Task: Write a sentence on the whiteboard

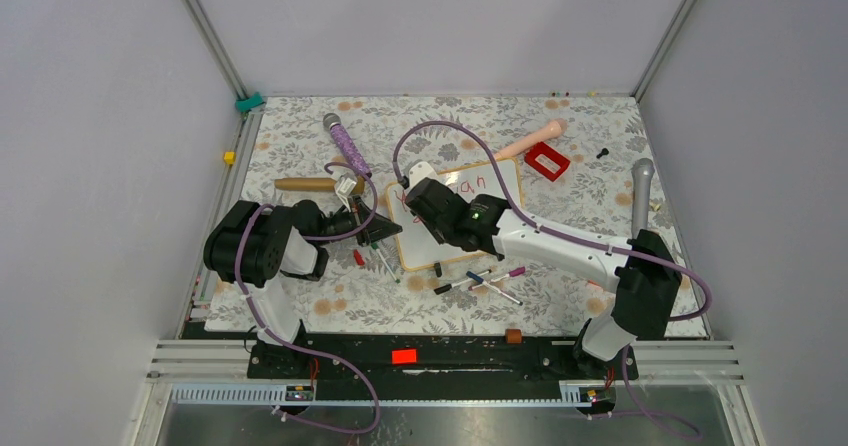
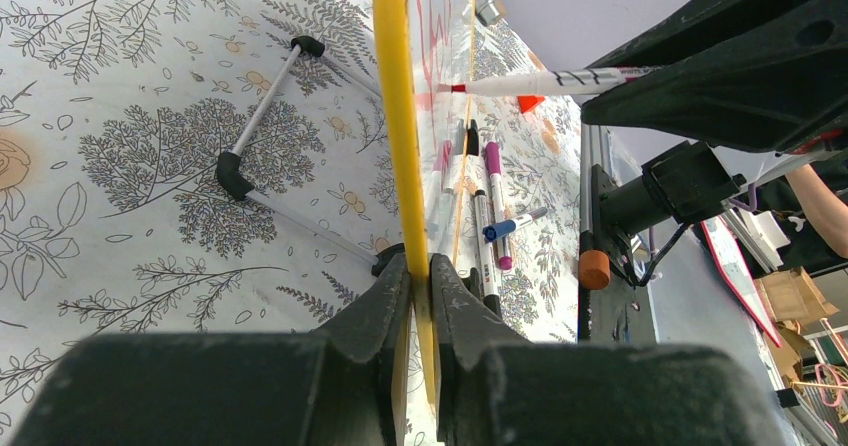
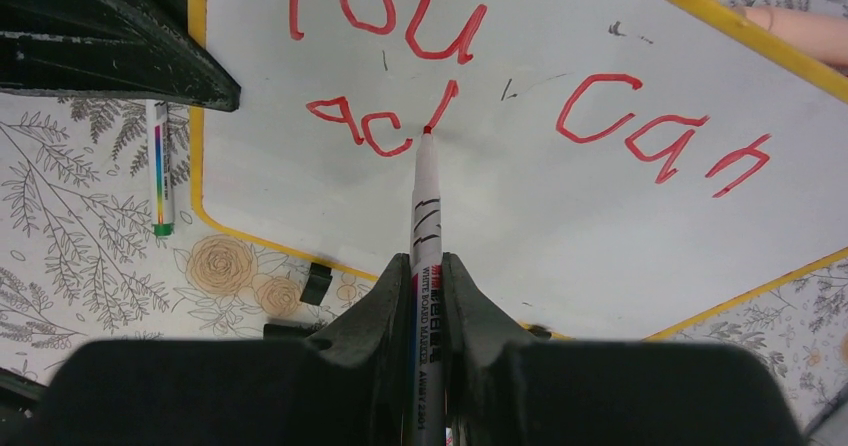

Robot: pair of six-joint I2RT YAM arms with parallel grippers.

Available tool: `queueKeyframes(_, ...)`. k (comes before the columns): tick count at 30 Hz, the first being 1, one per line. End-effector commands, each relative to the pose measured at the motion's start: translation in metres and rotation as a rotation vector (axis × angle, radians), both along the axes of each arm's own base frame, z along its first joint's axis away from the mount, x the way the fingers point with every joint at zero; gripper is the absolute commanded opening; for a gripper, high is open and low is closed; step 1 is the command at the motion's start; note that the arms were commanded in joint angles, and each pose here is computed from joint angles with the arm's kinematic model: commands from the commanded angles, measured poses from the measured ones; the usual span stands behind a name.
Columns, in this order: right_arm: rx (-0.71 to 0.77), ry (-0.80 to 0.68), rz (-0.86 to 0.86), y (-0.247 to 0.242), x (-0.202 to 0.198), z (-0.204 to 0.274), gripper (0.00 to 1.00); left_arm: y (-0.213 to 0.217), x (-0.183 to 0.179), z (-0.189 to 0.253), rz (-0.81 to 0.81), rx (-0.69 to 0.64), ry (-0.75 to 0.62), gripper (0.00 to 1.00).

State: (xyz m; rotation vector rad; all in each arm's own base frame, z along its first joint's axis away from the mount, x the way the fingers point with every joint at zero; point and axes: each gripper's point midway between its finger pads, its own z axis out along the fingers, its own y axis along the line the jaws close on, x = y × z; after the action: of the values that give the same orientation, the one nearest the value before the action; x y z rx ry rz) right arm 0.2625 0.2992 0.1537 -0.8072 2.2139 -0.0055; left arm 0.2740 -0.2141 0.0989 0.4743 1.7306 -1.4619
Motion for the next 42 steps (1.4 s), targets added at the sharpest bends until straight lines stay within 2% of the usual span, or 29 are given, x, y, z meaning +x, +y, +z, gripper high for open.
queueKeyframes(1, 0.004, 0.037, -0.013, -0.006, -0.005, -0.007, 0.00, 0.000, 0.005, 0.009, -0.004, 0.013, -0.123, 0.00)
queueKeyframes(14, -0.017, 0.080, -0.006, -0.008, -0.012, -0.019, 0.00, 0.000, 0.006, 0.009, -0.003, 0.013, -0.125, 0.00)
queueKeyframes(42, -0.005, -0.019, -0.059, -0.002, 0.016, 0.011, 0.00, 0.000, 0.006, 0.010, -0.006, 0.013, -0.129, 0.00)
